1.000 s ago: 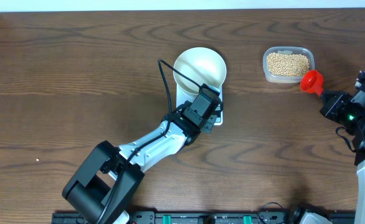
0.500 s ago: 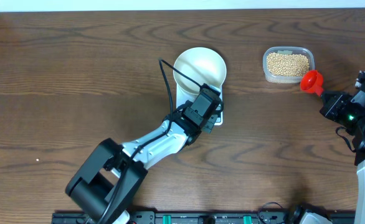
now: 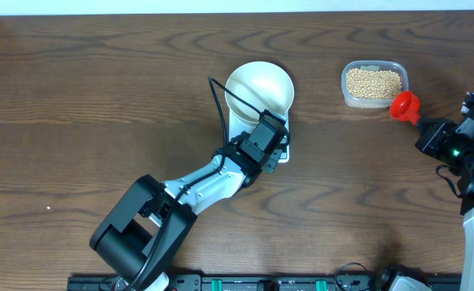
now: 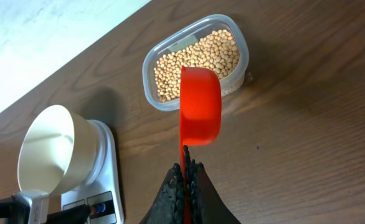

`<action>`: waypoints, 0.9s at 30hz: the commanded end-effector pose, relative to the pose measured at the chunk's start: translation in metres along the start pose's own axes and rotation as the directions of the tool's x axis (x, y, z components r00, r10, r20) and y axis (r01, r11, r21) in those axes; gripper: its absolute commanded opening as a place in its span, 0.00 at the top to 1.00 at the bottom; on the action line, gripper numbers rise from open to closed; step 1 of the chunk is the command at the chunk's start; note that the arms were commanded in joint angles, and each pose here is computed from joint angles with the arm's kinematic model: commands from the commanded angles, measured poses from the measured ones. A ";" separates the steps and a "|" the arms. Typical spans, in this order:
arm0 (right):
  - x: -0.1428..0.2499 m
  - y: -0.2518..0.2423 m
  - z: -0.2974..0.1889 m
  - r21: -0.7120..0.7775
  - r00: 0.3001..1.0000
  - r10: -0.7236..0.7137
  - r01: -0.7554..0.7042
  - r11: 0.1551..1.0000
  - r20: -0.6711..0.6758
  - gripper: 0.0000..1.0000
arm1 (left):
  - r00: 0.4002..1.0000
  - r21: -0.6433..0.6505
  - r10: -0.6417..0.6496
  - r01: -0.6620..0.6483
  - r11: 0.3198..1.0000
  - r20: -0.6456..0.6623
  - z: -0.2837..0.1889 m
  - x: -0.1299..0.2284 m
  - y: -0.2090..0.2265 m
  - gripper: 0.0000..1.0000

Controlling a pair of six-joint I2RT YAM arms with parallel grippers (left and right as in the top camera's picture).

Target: Scoop item into bowl and weigh 50g on scale

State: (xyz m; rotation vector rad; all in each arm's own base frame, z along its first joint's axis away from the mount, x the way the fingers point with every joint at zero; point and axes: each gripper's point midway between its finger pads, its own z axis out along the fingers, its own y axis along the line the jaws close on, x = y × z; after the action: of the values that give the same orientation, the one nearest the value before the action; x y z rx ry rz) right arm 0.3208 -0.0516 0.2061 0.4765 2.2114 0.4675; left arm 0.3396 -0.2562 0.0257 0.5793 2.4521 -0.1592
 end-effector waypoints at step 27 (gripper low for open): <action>-0.006 0.004 -0.004 -0.013 1.000 -0.025 0.025 1.000 0.012 0.99 | 0.998 0.001 -0.017 0.017 1.000 -0.064 0.009 0.017 0.006 0.93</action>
State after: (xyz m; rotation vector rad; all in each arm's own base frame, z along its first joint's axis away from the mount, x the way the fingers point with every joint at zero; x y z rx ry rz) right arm 0.3208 -0.0516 0.2060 0.4728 2.2122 0.4658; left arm 0.3419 -0.2494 0.0186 0.5648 2.4767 -0.1516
